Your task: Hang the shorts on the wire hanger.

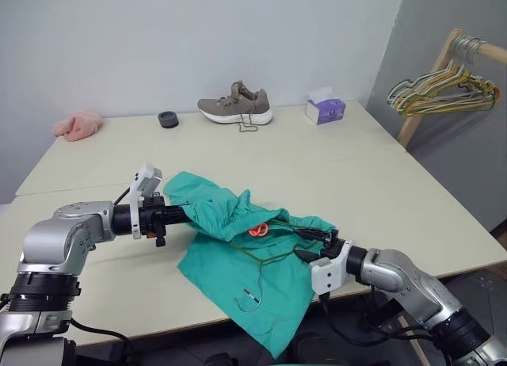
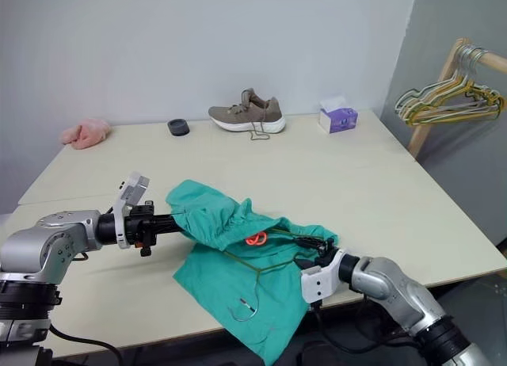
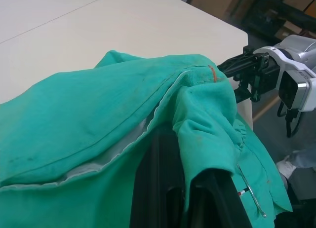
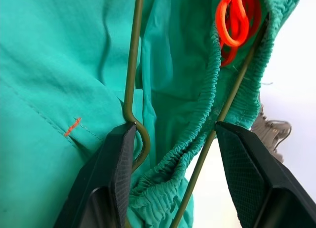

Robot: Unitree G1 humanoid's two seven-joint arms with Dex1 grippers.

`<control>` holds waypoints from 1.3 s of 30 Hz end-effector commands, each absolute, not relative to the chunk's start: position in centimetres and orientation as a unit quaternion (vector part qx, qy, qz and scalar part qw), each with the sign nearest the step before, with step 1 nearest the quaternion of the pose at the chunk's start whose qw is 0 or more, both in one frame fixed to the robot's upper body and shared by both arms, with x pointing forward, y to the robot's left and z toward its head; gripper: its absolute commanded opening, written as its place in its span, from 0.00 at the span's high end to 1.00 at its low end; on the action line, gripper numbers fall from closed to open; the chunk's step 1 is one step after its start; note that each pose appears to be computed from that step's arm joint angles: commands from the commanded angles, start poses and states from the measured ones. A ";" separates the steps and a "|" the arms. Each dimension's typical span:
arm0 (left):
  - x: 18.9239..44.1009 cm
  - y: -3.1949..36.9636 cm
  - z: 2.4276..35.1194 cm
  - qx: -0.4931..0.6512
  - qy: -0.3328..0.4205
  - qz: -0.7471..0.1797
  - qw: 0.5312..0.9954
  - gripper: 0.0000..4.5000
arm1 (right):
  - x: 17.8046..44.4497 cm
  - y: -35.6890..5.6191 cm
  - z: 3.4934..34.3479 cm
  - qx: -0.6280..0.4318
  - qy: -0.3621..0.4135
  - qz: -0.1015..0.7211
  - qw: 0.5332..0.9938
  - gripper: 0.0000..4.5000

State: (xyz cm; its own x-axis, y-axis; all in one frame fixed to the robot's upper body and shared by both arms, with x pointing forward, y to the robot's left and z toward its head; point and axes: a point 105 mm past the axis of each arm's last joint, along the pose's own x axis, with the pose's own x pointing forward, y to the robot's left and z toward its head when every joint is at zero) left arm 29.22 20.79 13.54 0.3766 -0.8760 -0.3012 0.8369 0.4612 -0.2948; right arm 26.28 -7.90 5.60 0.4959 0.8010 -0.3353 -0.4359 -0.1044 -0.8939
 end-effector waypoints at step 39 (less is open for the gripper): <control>30.3 21.3 12.8 0.065 0.186 -0.494 0.847 0.91 | 26.6 -6.2 12.7 -0.433 -0.277 0.440 0.737 1.00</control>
